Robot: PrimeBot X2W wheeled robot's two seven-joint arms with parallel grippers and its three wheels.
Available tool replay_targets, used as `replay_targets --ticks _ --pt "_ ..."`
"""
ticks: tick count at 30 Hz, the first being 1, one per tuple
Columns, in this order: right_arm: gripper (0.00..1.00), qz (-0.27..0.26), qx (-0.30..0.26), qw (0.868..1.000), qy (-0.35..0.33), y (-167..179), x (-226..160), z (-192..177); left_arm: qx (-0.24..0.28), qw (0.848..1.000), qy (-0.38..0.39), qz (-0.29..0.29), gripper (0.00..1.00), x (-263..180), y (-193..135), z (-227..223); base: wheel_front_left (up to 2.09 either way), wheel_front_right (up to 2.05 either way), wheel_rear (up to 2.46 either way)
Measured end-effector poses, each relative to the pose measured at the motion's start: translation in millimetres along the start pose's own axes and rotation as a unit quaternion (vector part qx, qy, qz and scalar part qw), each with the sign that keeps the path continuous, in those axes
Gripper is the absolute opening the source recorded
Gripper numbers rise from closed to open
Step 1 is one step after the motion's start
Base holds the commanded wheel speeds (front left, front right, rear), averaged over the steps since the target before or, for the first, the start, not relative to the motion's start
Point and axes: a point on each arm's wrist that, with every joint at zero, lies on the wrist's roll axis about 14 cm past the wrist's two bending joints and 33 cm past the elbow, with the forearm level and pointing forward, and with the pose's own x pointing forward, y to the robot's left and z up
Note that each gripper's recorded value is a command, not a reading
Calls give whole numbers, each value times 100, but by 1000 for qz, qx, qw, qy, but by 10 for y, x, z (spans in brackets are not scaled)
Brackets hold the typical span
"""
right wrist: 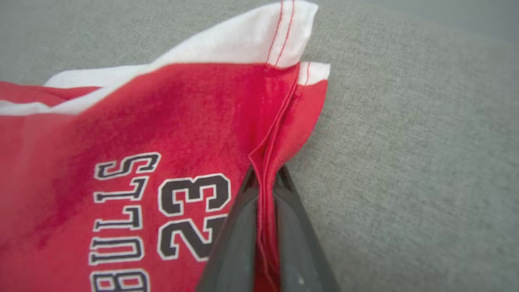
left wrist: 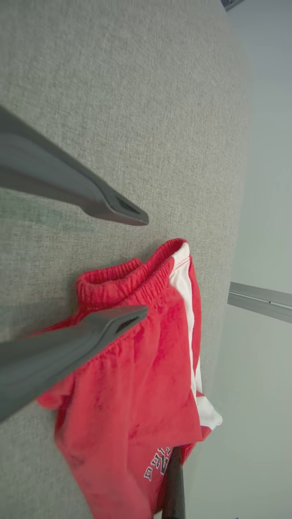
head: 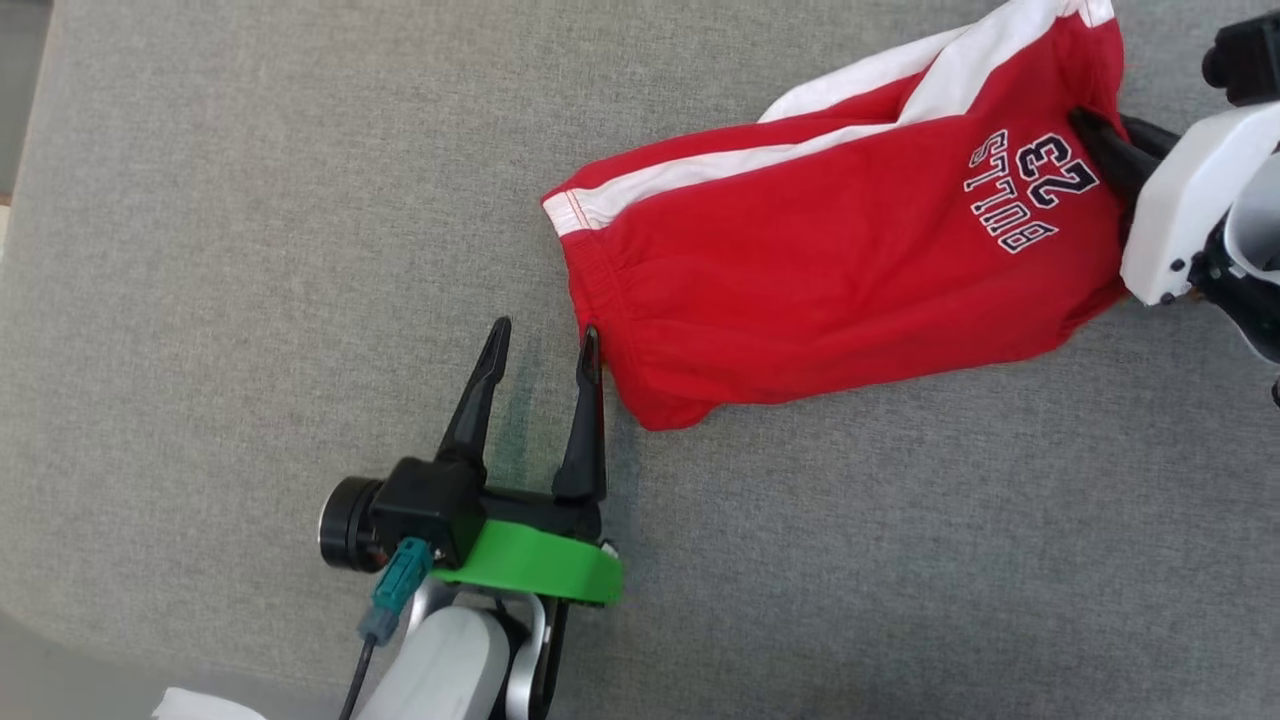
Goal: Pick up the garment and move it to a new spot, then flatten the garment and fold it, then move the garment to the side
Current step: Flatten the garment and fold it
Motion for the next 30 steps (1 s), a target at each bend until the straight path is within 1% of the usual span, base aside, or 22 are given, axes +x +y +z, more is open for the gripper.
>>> replay_targets --ticks 4,7,11,13,15,17,20,23,27,30 --pt "0 -42 53 998 1 -281 -271 -68 8 1000 17 7 100 -171 63 -108 0 0 0" --pt "0 -90 91 992 5 -584 -592 -170 13 1000 22 7 100 -294 76 -134 0 0 0" --pt "0 -168 140 976 -13 -1065 -1154 -170 17 1000 18 -15 100 -391 -18 -115 0 0 0" --pt "0 -209 157 965 -32 -1313 -1467 -112 21 999 12 -28 100 -409 -80 -79 0 0 0" --pt "0 -228 164 958 -58 -1409 -1669 6 19 999 7 -37 100 -427 -131 -47 0 0 0" --pt "0 -212 169 960 -75 -1288 -1696 138 16 999 6 -42 100 -461 -169 -39 0 0 0" --pt "0 -150 157 973 -78 -826 -1563 326 9 999 11 -51 100 -520 -237 -69 0 0 0" --pt "0 -107 136 982 -75 -436 -1458 437 4 998 18 -64 100 -543 -319 -110 0 0 0" --pt "0 -51 133 988 -55 139 -1130 402 -4 997 25 -78 100 -531 -427 -152 0 0 0" --pt "0 -36 127 990 -48 397 -888 405 -6 996 19 -84 100 -476 -468 -110 0 0 0"
